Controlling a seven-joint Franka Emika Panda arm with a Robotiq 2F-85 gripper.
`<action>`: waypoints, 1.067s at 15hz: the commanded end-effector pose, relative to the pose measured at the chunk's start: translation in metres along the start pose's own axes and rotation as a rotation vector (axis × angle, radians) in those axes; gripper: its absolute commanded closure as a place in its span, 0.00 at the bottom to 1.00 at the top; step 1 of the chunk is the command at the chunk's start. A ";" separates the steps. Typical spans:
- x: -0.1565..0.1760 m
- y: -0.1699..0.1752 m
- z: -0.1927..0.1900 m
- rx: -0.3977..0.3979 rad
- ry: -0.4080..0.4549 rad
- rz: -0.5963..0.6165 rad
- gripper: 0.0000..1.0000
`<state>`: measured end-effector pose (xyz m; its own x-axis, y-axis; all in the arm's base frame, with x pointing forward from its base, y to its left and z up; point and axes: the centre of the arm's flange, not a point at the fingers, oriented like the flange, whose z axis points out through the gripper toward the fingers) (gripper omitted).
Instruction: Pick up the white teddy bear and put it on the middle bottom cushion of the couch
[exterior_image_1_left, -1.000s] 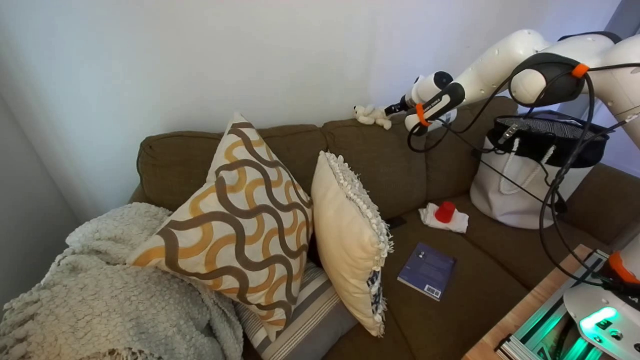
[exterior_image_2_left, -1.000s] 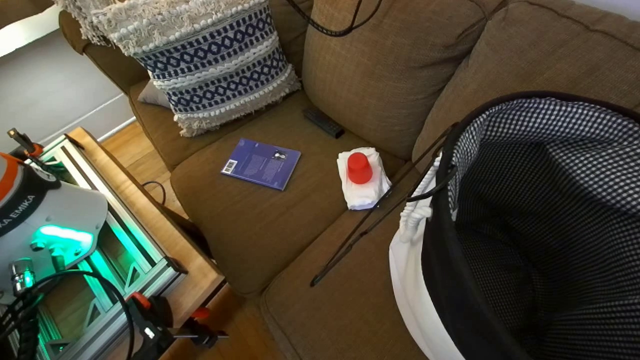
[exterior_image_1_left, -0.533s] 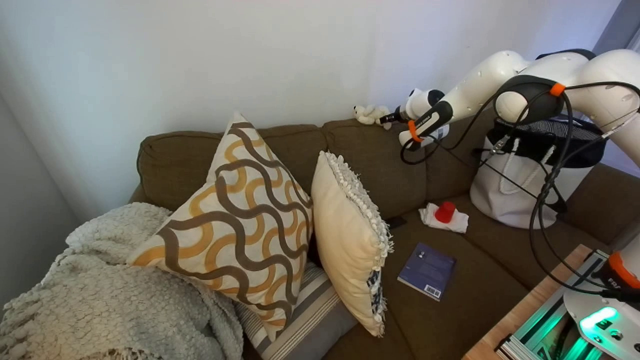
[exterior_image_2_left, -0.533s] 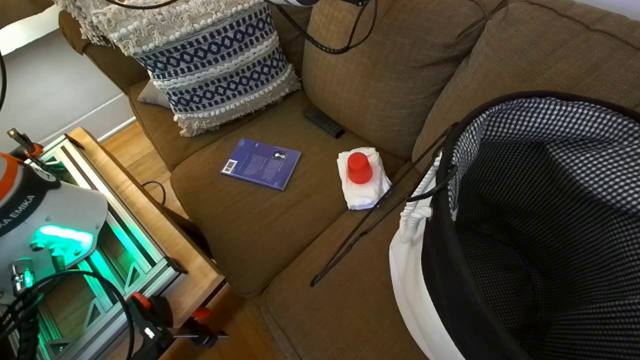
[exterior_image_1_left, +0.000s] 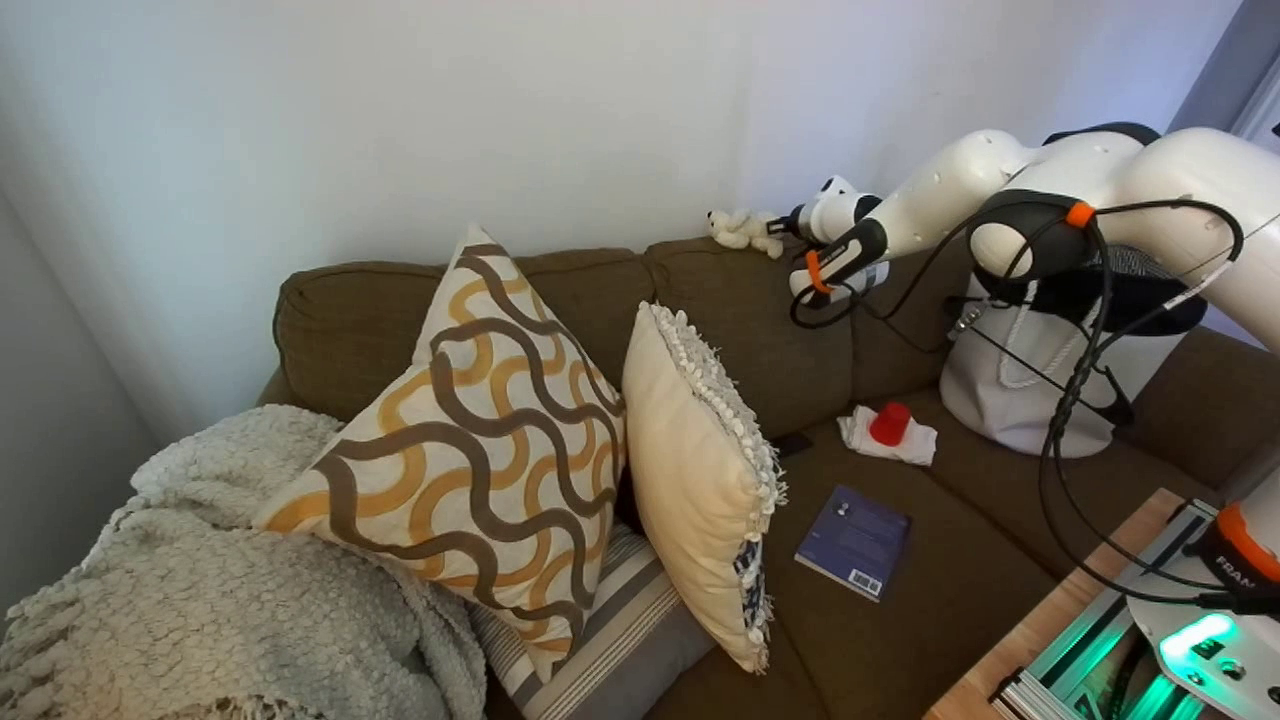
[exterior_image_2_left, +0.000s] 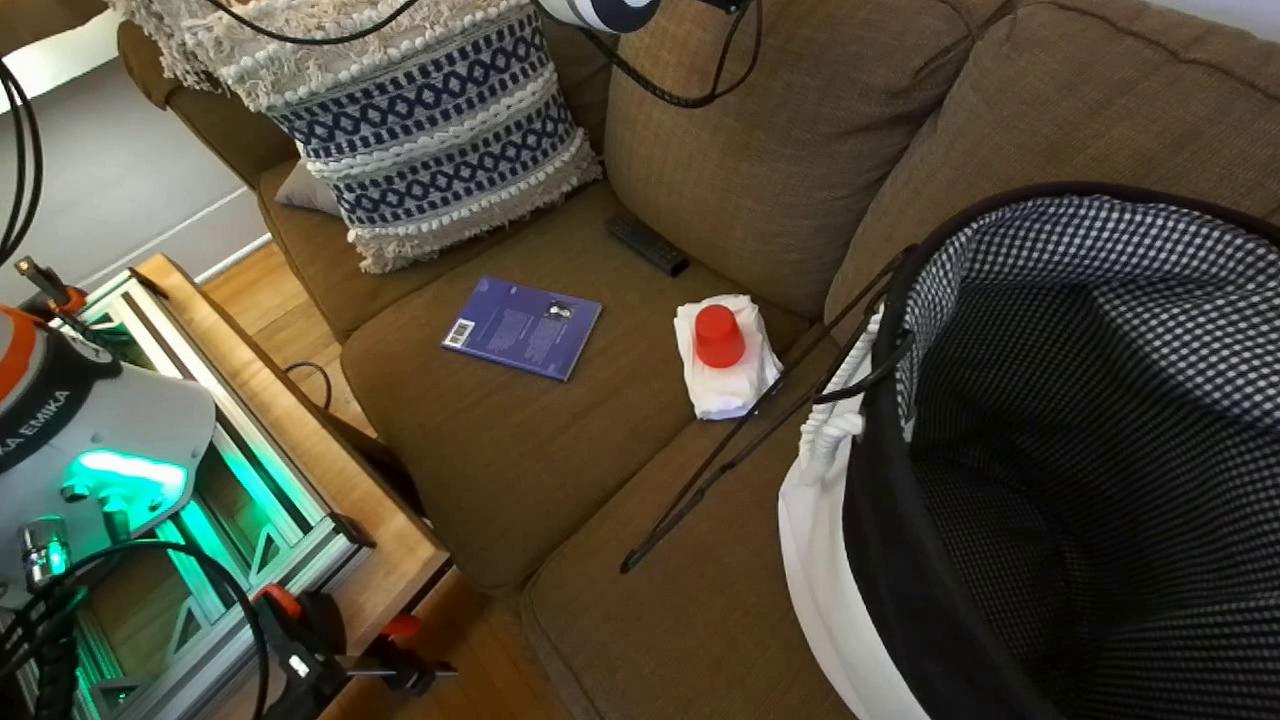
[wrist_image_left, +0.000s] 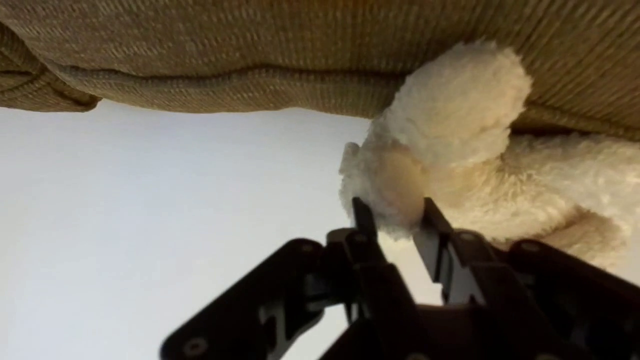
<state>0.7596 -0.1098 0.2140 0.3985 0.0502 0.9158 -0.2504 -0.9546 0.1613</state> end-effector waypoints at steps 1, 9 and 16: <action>-0.012 -0.008 0.008 -0.012 -0.002 0.011 1.00; 0.093 0.006 -0.059 0.171 0.005 0.150 0.97; 0.177 0.085 -0.155 -0.004 -0.130 0.084 0.98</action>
<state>0.7363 -0.1238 0.4114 0.3757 -0.0640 0.9245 -0.2334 -0.9720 0.0275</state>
